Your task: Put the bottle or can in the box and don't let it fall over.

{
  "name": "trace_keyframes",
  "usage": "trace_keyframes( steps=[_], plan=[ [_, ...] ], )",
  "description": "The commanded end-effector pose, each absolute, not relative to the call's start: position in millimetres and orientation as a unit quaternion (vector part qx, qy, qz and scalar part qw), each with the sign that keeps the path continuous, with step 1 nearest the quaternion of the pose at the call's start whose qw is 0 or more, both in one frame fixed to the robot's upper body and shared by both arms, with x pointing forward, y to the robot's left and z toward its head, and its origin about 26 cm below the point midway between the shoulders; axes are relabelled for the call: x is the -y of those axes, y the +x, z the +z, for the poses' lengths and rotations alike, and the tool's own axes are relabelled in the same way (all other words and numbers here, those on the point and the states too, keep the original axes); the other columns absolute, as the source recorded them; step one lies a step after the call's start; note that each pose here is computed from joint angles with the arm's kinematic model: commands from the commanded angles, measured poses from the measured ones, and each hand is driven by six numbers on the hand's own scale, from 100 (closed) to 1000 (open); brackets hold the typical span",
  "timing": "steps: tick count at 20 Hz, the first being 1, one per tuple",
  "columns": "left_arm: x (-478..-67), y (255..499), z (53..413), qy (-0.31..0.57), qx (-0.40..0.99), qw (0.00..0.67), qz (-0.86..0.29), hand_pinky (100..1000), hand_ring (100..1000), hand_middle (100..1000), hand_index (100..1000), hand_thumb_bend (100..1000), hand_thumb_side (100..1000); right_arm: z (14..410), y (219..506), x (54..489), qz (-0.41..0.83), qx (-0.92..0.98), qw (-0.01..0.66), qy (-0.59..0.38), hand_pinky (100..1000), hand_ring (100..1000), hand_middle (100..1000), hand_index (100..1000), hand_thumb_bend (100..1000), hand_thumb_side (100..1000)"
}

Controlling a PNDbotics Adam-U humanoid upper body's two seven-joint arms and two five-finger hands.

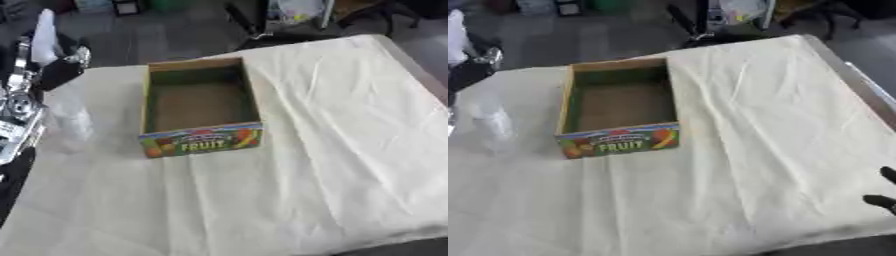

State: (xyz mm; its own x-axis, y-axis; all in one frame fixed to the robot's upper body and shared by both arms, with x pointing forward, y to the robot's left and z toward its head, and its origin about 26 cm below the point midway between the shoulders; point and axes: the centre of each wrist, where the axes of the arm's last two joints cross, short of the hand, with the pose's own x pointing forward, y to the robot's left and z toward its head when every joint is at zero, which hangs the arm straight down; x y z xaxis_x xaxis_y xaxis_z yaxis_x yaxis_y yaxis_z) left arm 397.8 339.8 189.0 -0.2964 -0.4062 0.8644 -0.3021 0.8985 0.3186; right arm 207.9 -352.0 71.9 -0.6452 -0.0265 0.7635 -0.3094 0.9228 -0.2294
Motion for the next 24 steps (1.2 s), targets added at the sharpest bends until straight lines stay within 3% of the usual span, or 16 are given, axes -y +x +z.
trace_keyframes(
  steps=[1,8,16,24],
  plan=[
    [-346,395,215,0.225,0.823,0.52,-0.044,657,451,100,335,151,100,80,207,354,0.18,0.893,0.403,0.087,793,1000,1000,1000,100,470],
    [-333,388,243,0.186,0.852,0.486,-0.057,659,448,100,335,143,100,79,207,353,0.181,0.892,0.404,0.088,792,1000,1000,1000,100,470],
    [-291,380,289,0.094,0.884,0.437,-0.134,661,447,100,338,131,100,77,207,349,0.185,0.89,0.405,0.098,792,1000,1000,1000,100,470],
    [-258,399,284,0.019,0.871,0.461,-0.17,673,452,100,341,148,100,77,210,344,0.189,0.888,0.402,0.115,792,1000,1000,1000,100,470]
  ],
)
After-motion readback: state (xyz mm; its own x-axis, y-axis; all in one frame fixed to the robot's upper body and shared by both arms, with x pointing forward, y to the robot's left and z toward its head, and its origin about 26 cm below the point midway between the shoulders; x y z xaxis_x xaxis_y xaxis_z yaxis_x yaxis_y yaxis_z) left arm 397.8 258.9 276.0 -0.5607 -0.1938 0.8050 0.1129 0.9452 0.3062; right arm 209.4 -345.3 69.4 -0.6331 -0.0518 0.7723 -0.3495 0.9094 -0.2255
